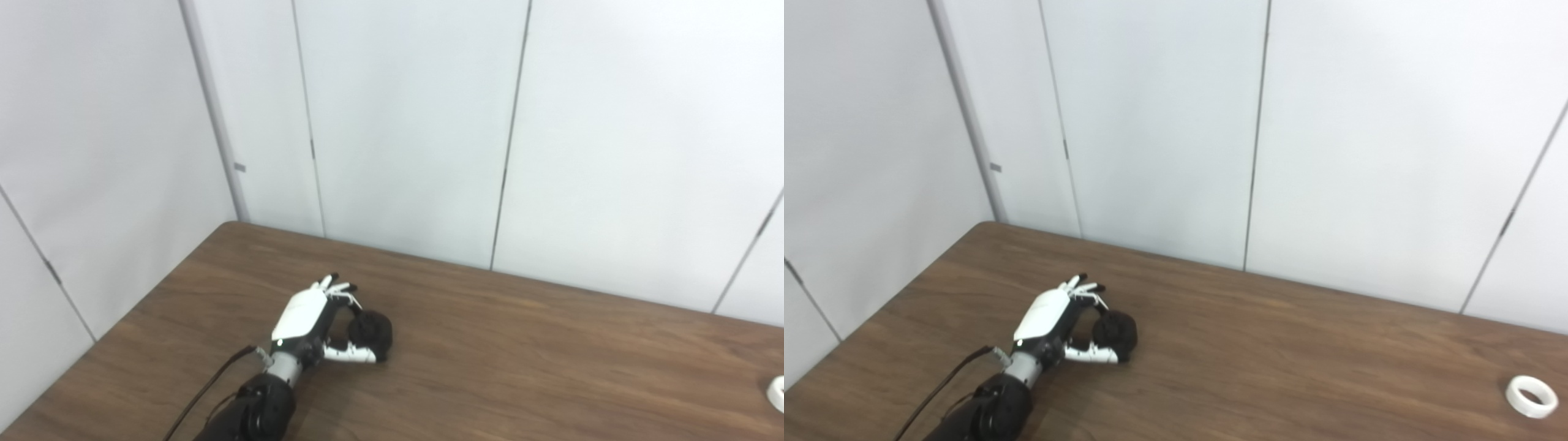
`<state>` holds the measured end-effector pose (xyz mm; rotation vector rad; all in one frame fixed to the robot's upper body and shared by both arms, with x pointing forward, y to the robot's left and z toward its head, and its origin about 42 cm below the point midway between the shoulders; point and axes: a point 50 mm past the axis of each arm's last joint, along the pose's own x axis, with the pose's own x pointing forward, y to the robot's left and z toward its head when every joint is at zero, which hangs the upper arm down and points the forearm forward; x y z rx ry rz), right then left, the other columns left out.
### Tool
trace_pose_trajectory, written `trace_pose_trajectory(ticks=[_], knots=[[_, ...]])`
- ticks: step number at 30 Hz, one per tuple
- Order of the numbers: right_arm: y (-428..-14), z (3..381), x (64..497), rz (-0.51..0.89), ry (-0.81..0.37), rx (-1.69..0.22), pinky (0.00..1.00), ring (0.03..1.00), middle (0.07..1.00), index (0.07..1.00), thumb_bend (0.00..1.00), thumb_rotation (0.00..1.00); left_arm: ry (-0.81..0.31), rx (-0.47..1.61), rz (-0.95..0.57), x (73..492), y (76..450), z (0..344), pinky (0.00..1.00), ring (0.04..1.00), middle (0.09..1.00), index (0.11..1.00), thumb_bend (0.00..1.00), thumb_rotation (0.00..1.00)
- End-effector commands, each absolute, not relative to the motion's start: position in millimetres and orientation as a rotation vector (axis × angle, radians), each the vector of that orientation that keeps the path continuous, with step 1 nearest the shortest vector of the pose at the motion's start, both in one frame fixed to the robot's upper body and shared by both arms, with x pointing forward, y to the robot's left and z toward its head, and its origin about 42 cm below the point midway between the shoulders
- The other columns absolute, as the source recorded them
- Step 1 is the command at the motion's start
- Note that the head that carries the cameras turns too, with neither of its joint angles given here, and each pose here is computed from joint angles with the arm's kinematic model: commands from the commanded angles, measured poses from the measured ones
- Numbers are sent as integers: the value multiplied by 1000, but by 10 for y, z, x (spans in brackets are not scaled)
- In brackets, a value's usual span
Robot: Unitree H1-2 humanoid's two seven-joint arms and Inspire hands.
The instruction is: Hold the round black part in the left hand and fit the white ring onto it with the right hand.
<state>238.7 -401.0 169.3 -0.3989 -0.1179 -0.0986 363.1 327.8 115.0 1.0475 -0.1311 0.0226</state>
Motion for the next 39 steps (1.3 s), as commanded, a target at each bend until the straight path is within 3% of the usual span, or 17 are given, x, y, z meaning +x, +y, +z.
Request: trace_pose_trajectory(ticks=[1,6,13,19,21,23,25,29,32,39], knots=[[-4116,1913,2461,-130,-184,-455,591,825,897,826,915,645,-170,1057,-25,3573,3141,1126,1000,988,860,478,522,47],[-4198,2062,2585,-152,-191,-547,572,848,921,872,975,678,-240,1030,-118,3431,2855,1153,1000,998,862,478,521,46],[-4245,2228,2805,-184,-227,-610,448,831,931,834,1000,638,-293,990,-205,3238,2575,1182,1000,995,856,478,521,46],[-4230,2387,2952,-198,-209,-712,411,843,908,813,1000,621,-347,993,-286,3108,2486,1225,1000,990,851,479,520,45],[-4189,2439,3008,-192,-205,-744,414,838,904,810,1000,573,-362,995,-315,3075,2485,1228,1000,983,843,479,519,45],[-4140,2483,3043,-181,-195,-749,433,837,904,809,1000,525,-366,1003,-335,3051,2493,1233,1000,981,841,478,519,45],[-4077,2541,3066,-170,-162,-764,573,902,953,852,919,397,-364,1015,-355,3021,2502,1243,1000,974,838,479,519,44],[-3955,2609,3146,-180,-149,-824,713,929,970,864,875,295,-384,1022,-387,2975,2555,1239,1000,963,826,478,519,43],[-3908,2608,3245,-168,-153,-881,768,942,977,866,888,298,-396,1018,-406,2942,2585,1237,1000,960,821,478,519,43],[-3888,2587,3558,-141,-73,-1022,795,963,995,857,915,348,-425,1051,-438,2901,2665,1242,1000,950,816,479,519,42]])
